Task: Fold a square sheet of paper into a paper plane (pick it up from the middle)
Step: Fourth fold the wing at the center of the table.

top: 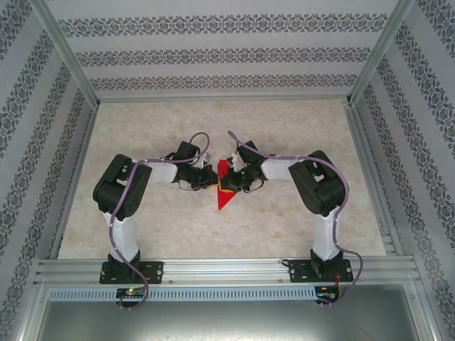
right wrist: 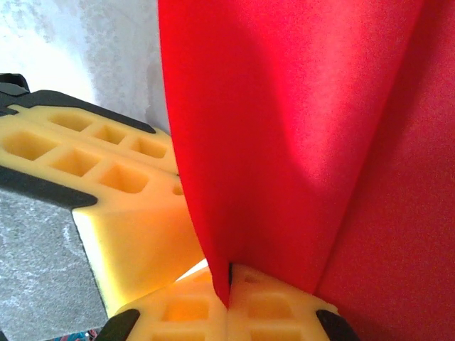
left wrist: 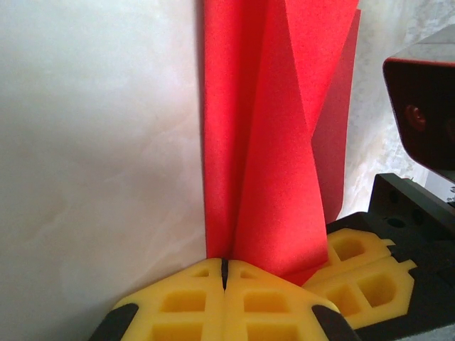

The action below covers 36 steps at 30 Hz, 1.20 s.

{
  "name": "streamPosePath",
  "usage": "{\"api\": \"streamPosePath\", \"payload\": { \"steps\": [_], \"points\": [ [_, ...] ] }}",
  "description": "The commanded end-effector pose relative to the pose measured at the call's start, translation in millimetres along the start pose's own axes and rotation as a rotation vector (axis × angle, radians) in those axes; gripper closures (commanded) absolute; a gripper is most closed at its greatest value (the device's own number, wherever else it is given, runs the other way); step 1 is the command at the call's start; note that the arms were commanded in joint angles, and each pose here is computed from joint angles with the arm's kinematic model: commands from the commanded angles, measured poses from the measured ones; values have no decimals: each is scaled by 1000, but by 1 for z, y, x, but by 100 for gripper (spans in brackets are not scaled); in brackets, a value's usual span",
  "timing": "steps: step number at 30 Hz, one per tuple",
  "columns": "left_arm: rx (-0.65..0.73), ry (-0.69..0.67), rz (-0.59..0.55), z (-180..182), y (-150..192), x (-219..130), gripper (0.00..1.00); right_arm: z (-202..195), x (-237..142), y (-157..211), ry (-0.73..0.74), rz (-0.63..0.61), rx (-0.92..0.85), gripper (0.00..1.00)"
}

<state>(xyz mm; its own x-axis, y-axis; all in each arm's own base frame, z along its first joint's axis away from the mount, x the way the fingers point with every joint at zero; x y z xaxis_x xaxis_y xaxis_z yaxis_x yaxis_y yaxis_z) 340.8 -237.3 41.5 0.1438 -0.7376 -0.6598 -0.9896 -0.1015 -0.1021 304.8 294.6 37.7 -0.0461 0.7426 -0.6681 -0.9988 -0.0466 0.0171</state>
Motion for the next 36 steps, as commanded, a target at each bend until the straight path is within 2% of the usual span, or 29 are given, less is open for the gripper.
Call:
{"api": "streamPosePath", "payload": {
  "steps": [1, 6, 11, 13, 16, 22, 31, 36],
  "points": [
    [26, 20, -13, -14, 1, -11, 100, -13, 11, 3, 46, 8, 5, 98],
    [81, -20, -70, -33, -10, -33, 100, -16, 9, 6, 57, 12, 2, 91],
    [111, -82, -112, -41, -8, -56, 91, -16, 4, 8, 53, -2, -5, 82],
    [108, -92, -116, -41, -4, -61, 84, -15, 4, 8, 40, -1, -12, 77],
    [102, -93, -111, -39, 1, -63, 80, -13, 5, 9, 25, -3, -25, 73],
    [100, -78, -77, -34, 2, -51, 75, -10, 3, 10, 20, -9, -43, 69],
    [77, -63, -3, -22, -2, -20, 70, 3, -8, 8, -8, -38, -73, 68],
    [79, -29, 0, -26, -6, -14, 70, 5, -12, 8, -11, -50, -77, 67]
  ]
}}
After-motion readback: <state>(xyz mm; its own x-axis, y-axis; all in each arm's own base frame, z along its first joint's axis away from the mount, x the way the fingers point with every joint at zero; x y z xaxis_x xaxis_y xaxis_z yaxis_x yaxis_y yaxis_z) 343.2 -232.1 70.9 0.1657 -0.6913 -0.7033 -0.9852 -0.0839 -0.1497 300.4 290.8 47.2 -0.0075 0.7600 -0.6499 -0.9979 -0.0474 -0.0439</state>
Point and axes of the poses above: each hand's point on the last joint's axis, 136 mm out from that joint toward the fingers, its own x axis out along the fingers, its own z axis along the line the jaws close on, y = z × x, the point moved 3 cm from there along -x, back along the fingers, and after that the axes turned 2 degrees about x, right-handed, at the moved point
